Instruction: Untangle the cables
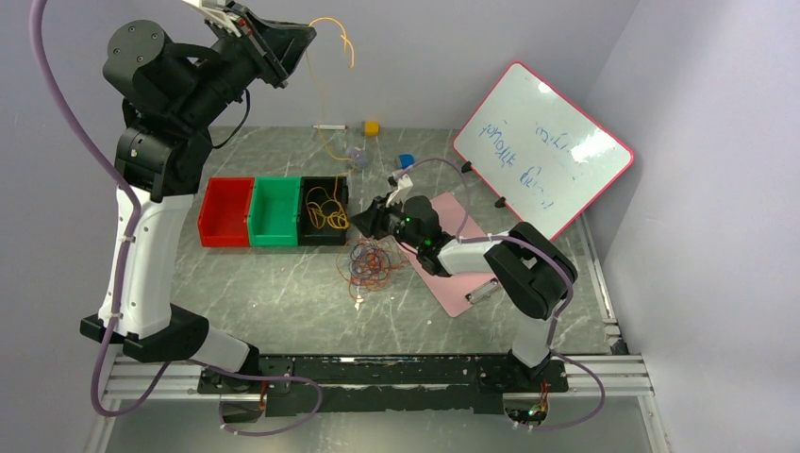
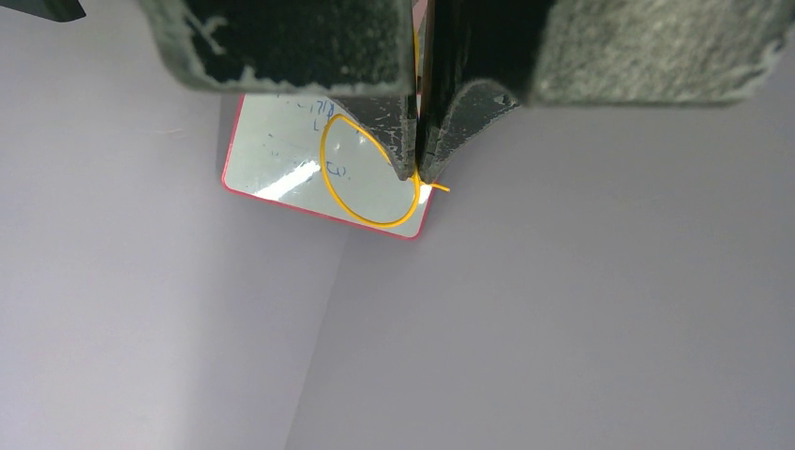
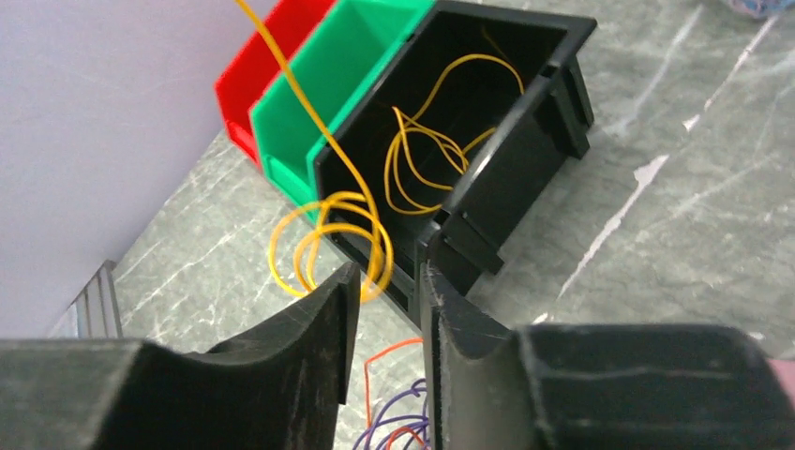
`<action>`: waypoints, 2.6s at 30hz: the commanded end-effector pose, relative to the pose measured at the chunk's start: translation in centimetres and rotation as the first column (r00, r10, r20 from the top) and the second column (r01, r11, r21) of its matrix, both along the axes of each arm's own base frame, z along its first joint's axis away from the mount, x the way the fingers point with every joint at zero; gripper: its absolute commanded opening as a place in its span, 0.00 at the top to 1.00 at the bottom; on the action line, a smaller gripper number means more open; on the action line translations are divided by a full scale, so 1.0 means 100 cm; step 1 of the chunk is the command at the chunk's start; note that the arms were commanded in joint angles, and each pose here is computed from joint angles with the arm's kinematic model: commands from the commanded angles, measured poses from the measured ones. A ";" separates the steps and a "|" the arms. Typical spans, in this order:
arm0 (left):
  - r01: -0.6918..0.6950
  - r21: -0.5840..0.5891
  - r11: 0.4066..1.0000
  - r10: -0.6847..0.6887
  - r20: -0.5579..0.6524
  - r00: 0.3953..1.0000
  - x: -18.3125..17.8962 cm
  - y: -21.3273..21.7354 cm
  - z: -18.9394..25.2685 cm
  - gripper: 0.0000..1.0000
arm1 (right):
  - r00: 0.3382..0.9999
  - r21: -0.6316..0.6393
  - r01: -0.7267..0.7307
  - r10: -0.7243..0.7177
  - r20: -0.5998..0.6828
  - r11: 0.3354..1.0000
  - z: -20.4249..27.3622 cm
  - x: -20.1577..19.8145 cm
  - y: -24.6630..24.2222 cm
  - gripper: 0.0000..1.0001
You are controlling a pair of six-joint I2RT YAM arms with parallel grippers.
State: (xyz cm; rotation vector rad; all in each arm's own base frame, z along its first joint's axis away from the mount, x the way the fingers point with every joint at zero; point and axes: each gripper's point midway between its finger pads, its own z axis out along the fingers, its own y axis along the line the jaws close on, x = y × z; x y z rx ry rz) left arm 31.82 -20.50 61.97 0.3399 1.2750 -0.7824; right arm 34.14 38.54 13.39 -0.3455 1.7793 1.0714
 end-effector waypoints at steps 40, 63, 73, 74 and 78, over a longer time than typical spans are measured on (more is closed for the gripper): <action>-0.285 0.176 0.942 0.295 -0.030 0.955 0.069 0.026 -0.068 0.93 | 0.997 -0.100 -0.015 0.022 0.071 0.995 0.018 -0.036 -0.036 0.55; -0.444 0.394 0.805 0.555 -0.235 0.798 0.085 0.081 -0.214 0.93 | 0.999 -0.153 -0.047 0.049 0.012 0.987 -0.009 -0.073 -0.065 0.53; -0.464 0.457 0.759 0.611 -0.254 0.750 0.072 0.101 -0.237 0.93 | 0.999 -0.171 -0.045 0.045 -0.001 0.984 -0.014 -0.074 -0.068 0.52; -0.463 0.464 0.755 0.614 -0.256 0.746 0.071 0.102 -0.240 0.93 | 0.999 -0.171 -0.045 0.045 -0.002 0.984 -0.014 -0.074 -0.068 0.52; -0.459 0.494 0.739 0.630 -0.265 0.730 0.069 0.106 -0.252 0.93 | 0.999 -0.171 -0.046 0.045 -0.010 0.984 -0.016 -0.075 -0.069 0.52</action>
